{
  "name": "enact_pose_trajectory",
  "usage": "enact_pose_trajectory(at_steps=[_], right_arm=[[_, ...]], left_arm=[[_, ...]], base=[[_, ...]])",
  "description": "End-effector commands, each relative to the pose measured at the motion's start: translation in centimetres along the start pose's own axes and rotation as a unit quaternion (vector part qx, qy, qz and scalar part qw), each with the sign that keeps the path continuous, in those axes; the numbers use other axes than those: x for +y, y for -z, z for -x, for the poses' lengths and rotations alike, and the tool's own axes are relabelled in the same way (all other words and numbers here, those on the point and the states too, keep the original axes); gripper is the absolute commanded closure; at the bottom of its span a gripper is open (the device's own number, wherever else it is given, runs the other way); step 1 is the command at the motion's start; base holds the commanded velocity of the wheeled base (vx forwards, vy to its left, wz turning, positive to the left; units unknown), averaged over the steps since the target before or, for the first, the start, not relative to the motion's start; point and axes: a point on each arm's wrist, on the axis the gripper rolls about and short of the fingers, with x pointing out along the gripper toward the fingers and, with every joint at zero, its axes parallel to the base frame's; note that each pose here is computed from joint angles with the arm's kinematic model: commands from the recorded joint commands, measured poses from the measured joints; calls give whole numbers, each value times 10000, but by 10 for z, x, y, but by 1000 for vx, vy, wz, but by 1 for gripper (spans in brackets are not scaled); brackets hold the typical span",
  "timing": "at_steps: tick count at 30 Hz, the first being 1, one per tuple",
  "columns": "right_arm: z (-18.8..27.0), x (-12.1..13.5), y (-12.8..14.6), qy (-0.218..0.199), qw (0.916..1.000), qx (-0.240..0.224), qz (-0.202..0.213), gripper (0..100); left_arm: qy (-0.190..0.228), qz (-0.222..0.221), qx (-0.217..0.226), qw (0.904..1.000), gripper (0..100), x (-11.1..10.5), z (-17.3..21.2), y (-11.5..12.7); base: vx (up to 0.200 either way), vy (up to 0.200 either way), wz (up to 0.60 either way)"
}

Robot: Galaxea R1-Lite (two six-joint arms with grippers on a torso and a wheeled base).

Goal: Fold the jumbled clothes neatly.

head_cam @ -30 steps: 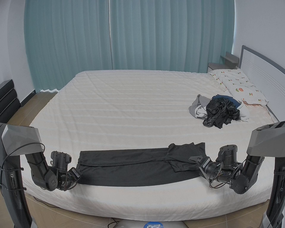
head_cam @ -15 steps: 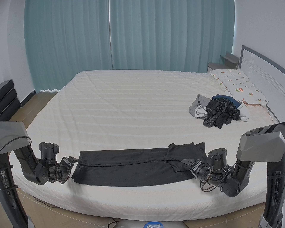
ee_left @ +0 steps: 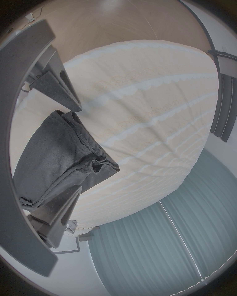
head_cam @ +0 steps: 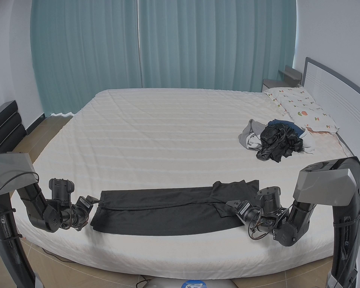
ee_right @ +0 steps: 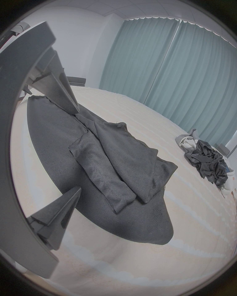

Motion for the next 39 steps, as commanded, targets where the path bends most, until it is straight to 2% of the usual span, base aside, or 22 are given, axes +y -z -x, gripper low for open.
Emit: enact_pose_trajectory(at_steps=[1, 8, 14, 24, 25, 39], right_arm=[[-3, -1, 1, 13, 10000, 0, 9, 0], [-6, 0, 1, 119, 9999, 45, 41, 0], [-18, -1, -6, 243, 9994, -256, 15, 0], [-19, -1, -4, 279, 9993, -259, 45, 0], [-19, -2, -3, 313, 9992, -241, 48, 100], [-13, -3, -6, 388, 9989, -209, 138, 100]], left_arm=[[4, 0, -3, 10000, 0, 0, 0, 0], [0, 0, -10, 10000, 0, 0, 0, 0], [0, 0, -10, 10000, 0, 0, 0, 0], [-38, -11, -25, 10000, 0, 1, -1, 1], [-38, -11, -25, 10000, 0, 1, -1, 1], [-55, -18, -23, 10000, 0, 1, -2, 1]], base=[[0, 0, 0], [0, 0, 0], [0, 0, 0], [0, 0, 0], [0, 0, 0], [0, 0, 0]])
